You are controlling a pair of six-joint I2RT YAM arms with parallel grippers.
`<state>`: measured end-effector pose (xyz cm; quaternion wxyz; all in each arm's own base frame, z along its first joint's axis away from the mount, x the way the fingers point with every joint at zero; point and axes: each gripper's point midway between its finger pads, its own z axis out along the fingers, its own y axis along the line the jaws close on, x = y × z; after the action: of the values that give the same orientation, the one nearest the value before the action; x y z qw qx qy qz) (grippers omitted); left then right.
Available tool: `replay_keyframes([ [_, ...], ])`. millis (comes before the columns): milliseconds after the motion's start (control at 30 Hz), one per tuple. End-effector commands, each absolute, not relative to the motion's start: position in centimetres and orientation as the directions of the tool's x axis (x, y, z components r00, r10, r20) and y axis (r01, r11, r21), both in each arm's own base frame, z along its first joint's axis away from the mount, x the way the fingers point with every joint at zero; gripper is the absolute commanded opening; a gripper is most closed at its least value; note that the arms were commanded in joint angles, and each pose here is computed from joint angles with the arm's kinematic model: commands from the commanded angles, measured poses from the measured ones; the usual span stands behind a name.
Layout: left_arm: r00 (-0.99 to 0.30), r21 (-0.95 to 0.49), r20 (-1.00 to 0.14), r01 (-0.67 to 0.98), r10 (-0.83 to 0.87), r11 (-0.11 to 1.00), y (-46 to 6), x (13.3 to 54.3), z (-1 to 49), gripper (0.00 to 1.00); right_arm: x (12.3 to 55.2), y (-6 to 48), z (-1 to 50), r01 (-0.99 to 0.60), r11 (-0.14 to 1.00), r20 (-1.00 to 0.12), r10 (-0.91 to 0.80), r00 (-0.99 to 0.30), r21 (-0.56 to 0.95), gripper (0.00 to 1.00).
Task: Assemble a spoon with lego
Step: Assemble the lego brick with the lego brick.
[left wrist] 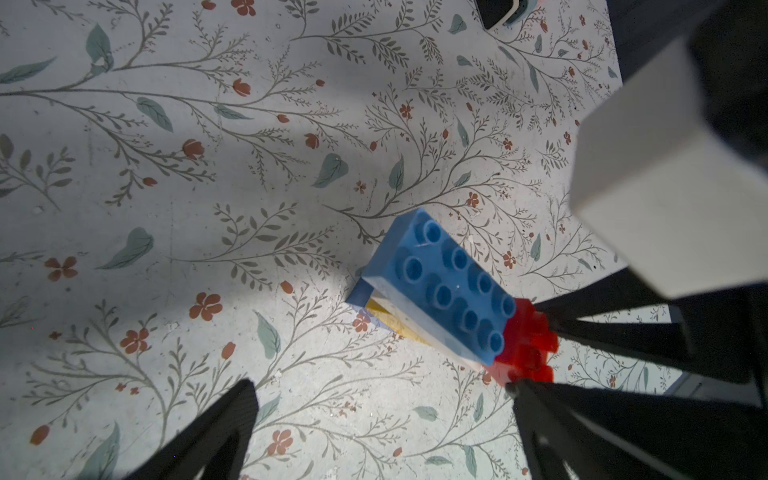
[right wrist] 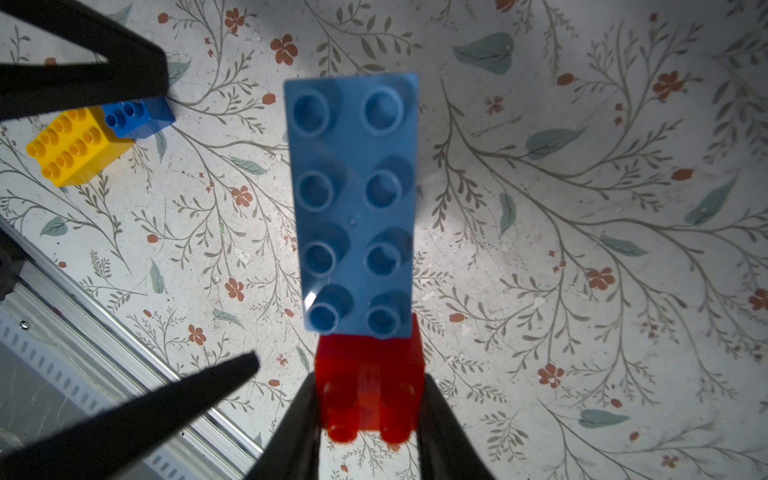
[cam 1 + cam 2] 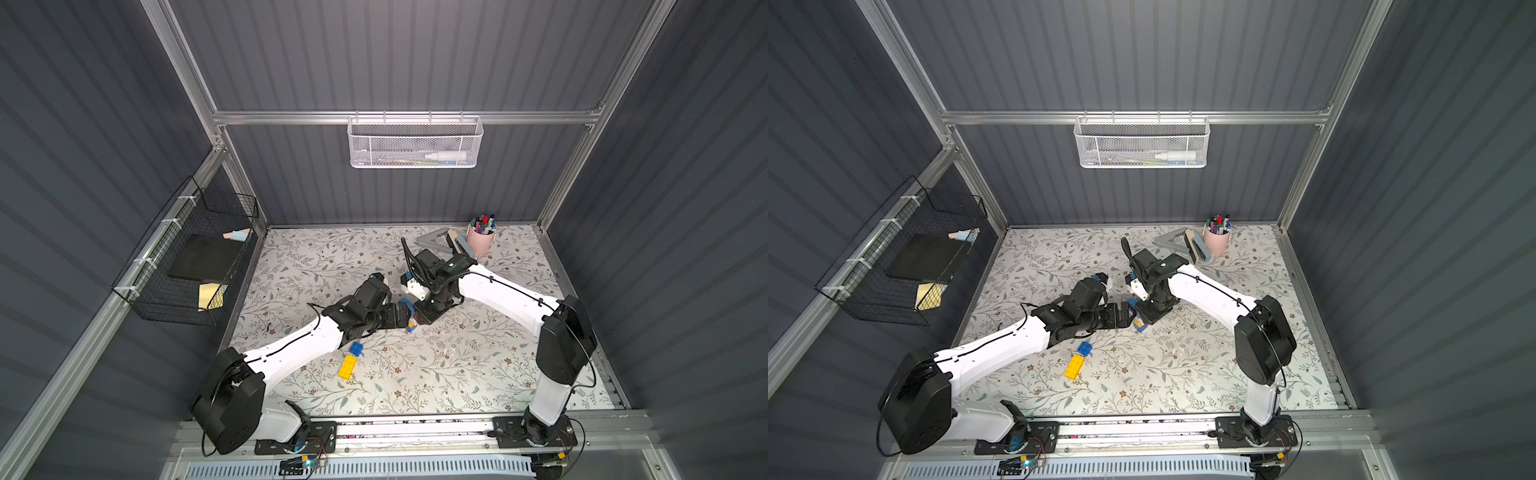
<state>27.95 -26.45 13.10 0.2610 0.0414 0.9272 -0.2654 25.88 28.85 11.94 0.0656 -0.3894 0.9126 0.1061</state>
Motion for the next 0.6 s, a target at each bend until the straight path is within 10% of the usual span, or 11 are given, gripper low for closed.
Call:
replay_keyframes([
  [0,-0.865,-0.468,-0.499,0.214,-0.057,0.857,-26.32,27.98,12.41,0.99,25.38,28.72,11.42,-0.742,0.657,-0.158,-0.725,-0.670,0.133,0.25],
  [567,-0.872,-0.468,-0.486,0.201,-0.061,0.860,-26.26,27.90,11.66,0.99,25.48,29.41,11.44,-0.745,0.656,-0.137,-0.732,-0.667,0.122,0.25],
])
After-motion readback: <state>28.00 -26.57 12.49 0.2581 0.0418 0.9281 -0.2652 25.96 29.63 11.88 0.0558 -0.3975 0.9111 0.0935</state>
